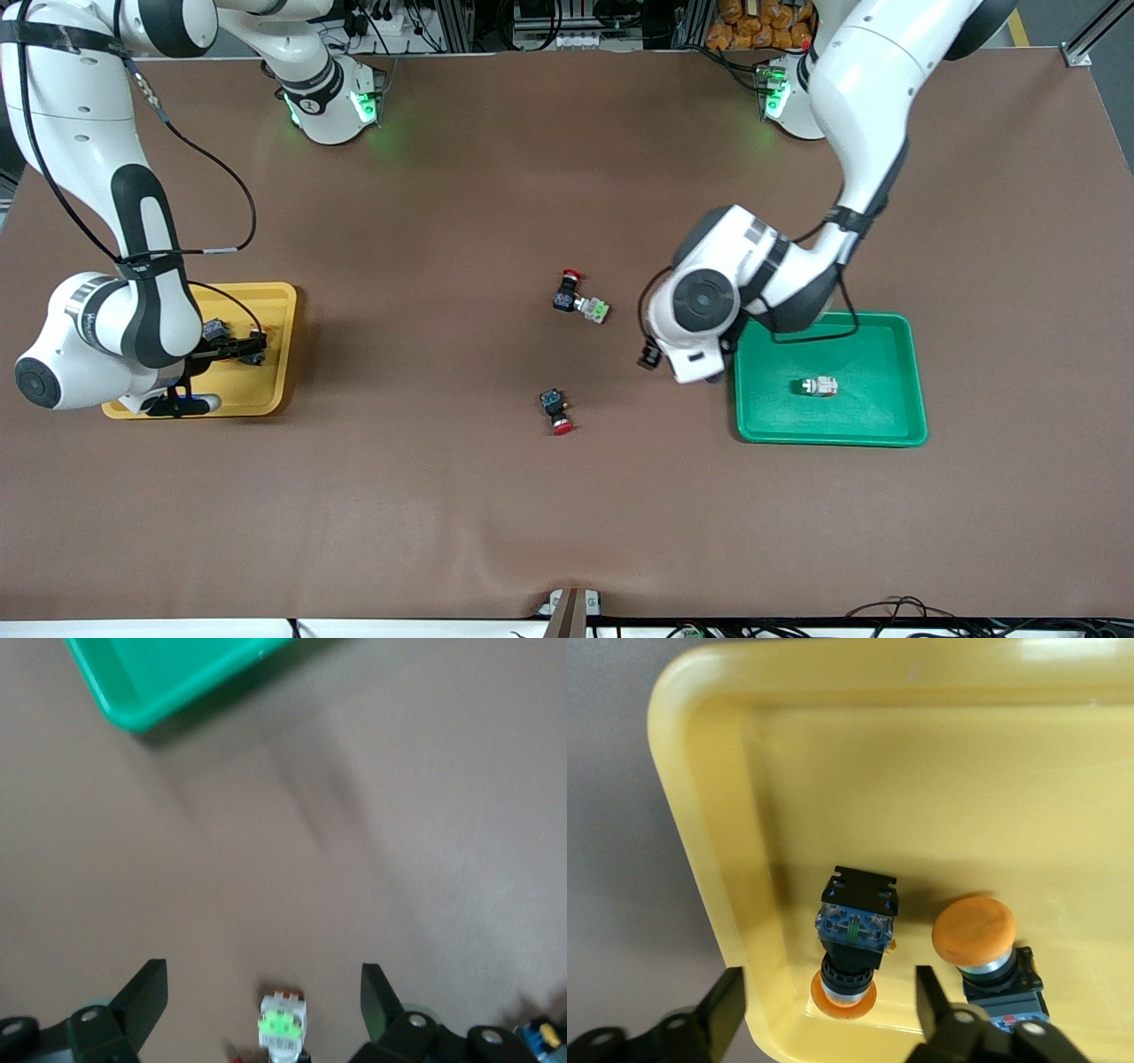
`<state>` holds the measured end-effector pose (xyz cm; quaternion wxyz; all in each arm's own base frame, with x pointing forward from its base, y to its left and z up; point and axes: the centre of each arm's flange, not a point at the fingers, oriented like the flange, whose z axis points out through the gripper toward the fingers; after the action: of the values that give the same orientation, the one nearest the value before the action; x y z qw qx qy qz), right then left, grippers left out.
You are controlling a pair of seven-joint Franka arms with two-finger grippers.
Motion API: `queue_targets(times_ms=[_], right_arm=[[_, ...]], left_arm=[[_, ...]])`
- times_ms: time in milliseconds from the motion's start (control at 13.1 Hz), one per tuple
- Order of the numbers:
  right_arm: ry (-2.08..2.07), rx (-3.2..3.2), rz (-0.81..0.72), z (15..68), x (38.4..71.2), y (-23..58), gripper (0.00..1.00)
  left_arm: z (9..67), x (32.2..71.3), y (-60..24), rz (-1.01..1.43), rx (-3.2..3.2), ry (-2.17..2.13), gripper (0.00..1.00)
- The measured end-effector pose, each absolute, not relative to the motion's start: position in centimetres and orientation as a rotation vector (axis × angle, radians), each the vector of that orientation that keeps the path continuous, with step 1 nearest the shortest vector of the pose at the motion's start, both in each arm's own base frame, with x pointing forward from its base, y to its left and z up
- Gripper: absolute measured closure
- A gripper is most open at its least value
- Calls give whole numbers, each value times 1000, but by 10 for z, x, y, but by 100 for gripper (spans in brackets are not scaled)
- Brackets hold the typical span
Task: Place green and yellow buttons in trays
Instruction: 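Place the black button in the yellow tray while the left gripper reaches, then grasp the green-topped button with the left gripper while the right arm withdraws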
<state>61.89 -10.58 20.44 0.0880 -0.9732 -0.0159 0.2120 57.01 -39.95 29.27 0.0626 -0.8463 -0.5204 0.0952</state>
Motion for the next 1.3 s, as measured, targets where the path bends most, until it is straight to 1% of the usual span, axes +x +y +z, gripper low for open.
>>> queue_targets(times_ms=[76,305,534,762,1067,1220,1296], right_arm=[[-53,-2898,625,207,621,-105,0],[-89,-2885,566,237,641,-97,0],[-152,-2884,468,310,674,-85,0],[-208,-2928,307,394,697,-81,0],[-197,-2970,184,450,700,-95,0],[-210,-2957,183,486,687,-94,0],[-222,-2952,168,511,678,-92,0]], left_arm=[[293,560,-414,281,-2559,-1572,4],[292,535,-452,256,-2573,-1596,4],[287,525,-466,244,-2574,-1646,4],[279,522,-467,240,-2574,-1681,5],[263,513,-472,195,-2547,-1732,4],[252,505,-477,180,-2544,-1741,3],[247,502,-480,183,-2549,-1736,1]])
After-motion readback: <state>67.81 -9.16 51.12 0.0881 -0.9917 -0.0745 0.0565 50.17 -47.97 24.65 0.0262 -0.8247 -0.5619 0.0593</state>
